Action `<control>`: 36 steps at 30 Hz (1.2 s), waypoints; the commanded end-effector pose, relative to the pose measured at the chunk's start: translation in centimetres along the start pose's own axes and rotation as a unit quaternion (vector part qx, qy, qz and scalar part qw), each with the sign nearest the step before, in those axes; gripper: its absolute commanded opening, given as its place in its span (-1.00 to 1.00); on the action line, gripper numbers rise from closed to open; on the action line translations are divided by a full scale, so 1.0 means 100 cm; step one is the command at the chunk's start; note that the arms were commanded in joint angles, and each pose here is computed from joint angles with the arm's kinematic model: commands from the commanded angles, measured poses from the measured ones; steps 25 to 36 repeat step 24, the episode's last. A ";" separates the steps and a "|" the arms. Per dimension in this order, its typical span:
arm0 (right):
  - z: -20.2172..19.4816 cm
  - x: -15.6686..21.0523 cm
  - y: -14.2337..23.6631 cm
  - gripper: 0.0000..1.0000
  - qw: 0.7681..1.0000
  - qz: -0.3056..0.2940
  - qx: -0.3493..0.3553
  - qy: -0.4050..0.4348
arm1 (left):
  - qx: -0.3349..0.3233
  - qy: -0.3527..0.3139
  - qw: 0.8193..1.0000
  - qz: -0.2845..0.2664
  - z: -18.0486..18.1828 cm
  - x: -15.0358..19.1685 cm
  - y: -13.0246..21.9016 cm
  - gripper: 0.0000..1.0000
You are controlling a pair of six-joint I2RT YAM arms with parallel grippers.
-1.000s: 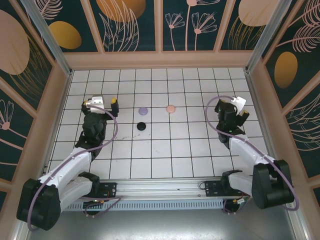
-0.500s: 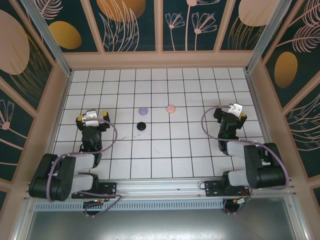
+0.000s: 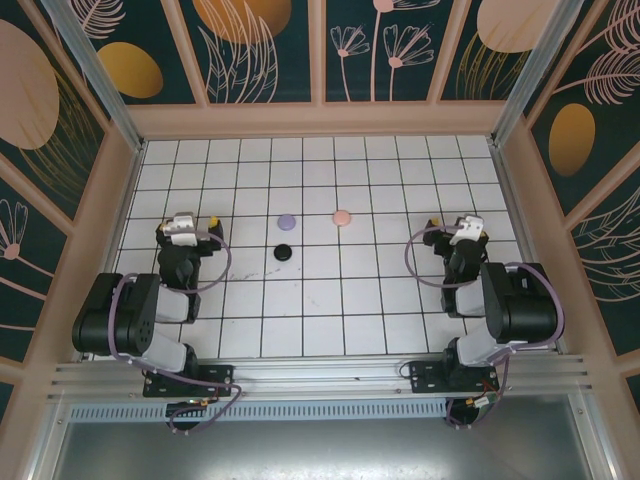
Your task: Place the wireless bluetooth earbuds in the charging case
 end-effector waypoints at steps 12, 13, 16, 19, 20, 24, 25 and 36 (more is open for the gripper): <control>0.008 -0.018 -0.004 0.98 0.999 -0.039 -0.021 0.007 | -0.009 0.032 0.999 0.012 0.004 -0.003 -0.013 0.97; 0.007 -0.017 -0.005 0.98 0.999 -0.036 -0.026 0.005 | -0.010 0.031 0.999 0.012 0.005 -0.003 -0.013 0.97; 0.007 -0.017 -0.007 0.98 0.999 -0.033 -0.042 0.002 | -0.010 0.032 0.999 0.012 0.005 -0.003 -0.013 0.97; 0.008 -0.017 -0.010 0.98 0.998 -0.028 -0.061 0.000 | -0.012 0.033 0.999 0.013 0.005 -0.003 -0.014 0.98; 0.007 -0.017 -0.011 0.98 0.998 -0.030 -0.060 0.000 | -0.012 0.033 0.999 0.012 0.005 -0.003 -0.014 0.98; 0.009 -0.017 -0.009 0.98 0.997 -0.033 -0.066 0.006 | -0.013 0.032 0.999 0.013 0.005 -0.003 -0.014 0.98; 0.009 -0.017 -0.009 0.98 0.997 -0.033 -0.066 0.006 | -0.013 0.032 0.999 0.013 0.005 -0.003 -0.014 0.98; 0.009 -0.017 -0.009 0.98 0.997 -0.033 -0.066 0.006 | -0.013 0.032 0.999 0.013 0.005 -0.003 -0.014 0.98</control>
Point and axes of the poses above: each hand's point on the last joint's axis, 136 mm out from that joint toward the fingers, its own y axis back along the fingers, its own z axis along the line the jaws close on, x = y × z, the point moved 7 cm from there along y, back along the fingers, and after that the axes turned 14 degrees about y, right-handed, at the moved point
